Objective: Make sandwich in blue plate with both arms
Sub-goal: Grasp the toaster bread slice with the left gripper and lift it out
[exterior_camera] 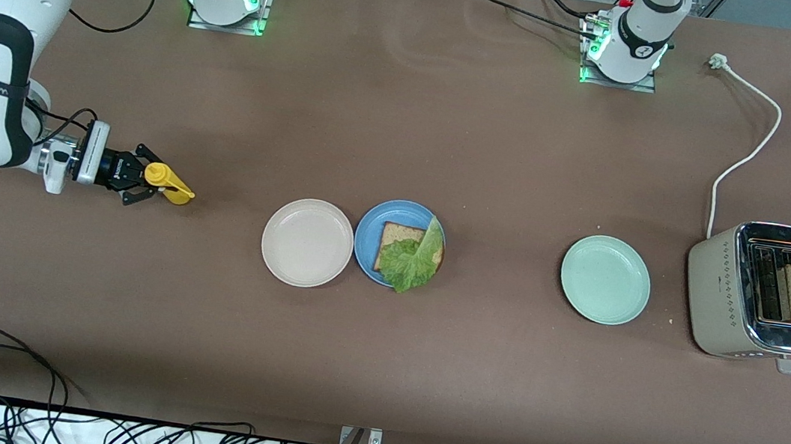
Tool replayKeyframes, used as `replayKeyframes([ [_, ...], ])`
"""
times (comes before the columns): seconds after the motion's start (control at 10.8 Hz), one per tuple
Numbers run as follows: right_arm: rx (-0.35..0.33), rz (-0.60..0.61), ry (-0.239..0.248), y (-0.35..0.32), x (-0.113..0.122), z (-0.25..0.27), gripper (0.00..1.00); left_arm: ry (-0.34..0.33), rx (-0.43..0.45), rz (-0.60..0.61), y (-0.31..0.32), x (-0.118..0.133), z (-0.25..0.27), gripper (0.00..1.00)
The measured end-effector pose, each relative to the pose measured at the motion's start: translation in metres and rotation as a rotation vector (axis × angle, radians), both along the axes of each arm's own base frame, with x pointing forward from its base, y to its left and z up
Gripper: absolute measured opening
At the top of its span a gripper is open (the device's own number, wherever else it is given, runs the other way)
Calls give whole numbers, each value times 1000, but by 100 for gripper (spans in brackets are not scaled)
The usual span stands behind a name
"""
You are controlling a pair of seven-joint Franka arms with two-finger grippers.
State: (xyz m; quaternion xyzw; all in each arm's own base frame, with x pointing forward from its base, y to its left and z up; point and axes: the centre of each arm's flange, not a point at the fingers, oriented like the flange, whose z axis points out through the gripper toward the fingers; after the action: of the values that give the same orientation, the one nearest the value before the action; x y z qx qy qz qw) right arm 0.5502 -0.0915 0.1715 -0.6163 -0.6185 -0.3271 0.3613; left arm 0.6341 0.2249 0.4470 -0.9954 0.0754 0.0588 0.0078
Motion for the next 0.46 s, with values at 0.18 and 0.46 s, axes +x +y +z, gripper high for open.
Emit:
replayKeyframes([
  [0.18, 42, -4, -12, 0, -3, -15, 9, -29, -5, -45, -3, -6, 28, 8],
  [0.46, 41, 11, -16, 1, 1, -30, 9, -72, -31, -79, -25, -17, 77, 8],
])
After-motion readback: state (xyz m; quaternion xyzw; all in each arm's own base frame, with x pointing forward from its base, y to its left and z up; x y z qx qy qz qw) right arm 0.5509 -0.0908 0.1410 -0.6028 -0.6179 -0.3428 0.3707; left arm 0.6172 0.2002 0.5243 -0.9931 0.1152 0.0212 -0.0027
